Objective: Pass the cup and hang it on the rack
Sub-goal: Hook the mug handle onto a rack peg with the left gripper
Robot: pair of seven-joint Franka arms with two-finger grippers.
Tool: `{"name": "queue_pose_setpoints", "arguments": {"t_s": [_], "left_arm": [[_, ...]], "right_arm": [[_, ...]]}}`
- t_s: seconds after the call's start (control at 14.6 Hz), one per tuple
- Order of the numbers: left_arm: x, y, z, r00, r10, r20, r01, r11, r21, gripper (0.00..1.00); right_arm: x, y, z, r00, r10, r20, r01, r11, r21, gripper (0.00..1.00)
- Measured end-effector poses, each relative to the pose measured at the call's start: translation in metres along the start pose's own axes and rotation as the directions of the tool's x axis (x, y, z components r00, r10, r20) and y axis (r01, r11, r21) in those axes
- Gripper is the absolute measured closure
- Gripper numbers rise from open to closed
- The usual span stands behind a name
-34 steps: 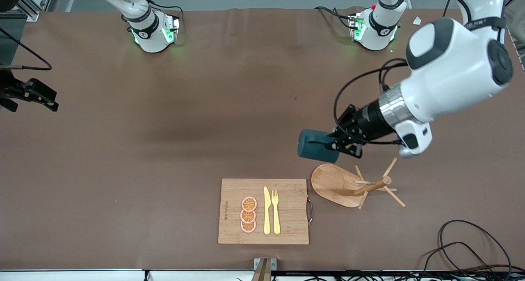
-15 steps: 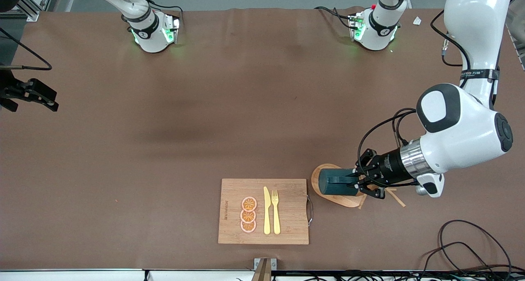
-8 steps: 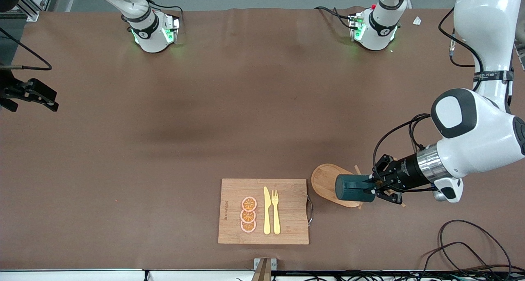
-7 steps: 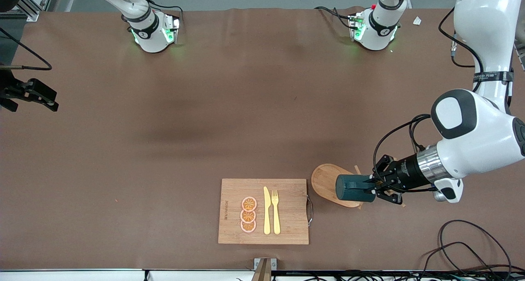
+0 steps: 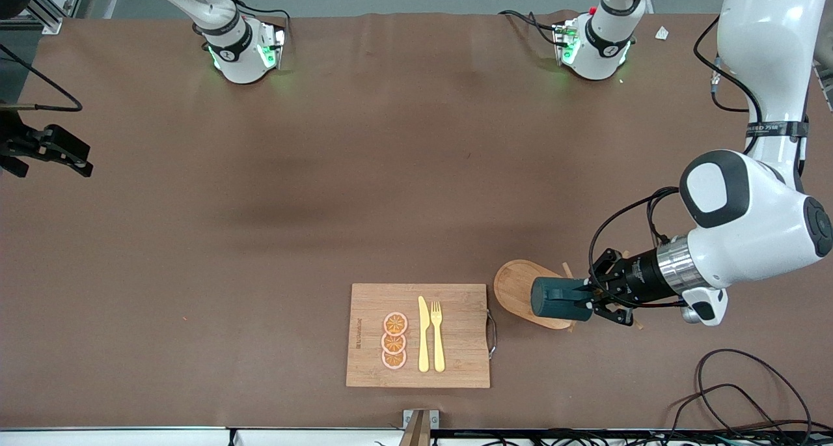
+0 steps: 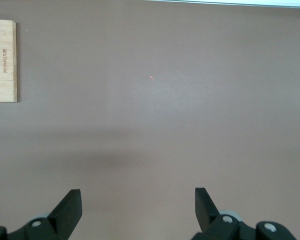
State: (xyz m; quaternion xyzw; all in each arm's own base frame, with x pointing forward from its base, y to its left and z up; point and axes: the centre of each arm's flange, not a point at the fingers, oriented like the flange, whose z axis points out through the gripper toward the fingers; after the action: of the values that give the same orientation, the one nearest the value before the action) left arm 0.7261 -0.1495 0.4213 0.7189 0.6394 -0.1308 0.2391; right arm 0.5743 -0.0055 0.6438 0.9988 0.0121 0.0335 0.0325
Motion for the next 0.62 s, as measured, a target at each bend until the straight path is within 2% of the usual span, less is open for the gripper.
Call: {"name": "queue_pose_setpoints", "arguments": {"t_s": [0.55,0.62], "left_arm": [[0.01,0.001,-0.005,1.0,-0.017,0.003,0.017,1.0,-0.007,0.79],[0.01,0.001,-0.005,1.0,-0.017,0.003,0.017,1.0,-0.007,0.77]], "right_arm": [[0.0,0.0,0.0,1.0,0.0,-0.001,0.0,1.0,0.0,0.0],[0.0,0.0,0.0,1.0,0.0,-0.001,0.0,1.0,0.0,0.0]]}}
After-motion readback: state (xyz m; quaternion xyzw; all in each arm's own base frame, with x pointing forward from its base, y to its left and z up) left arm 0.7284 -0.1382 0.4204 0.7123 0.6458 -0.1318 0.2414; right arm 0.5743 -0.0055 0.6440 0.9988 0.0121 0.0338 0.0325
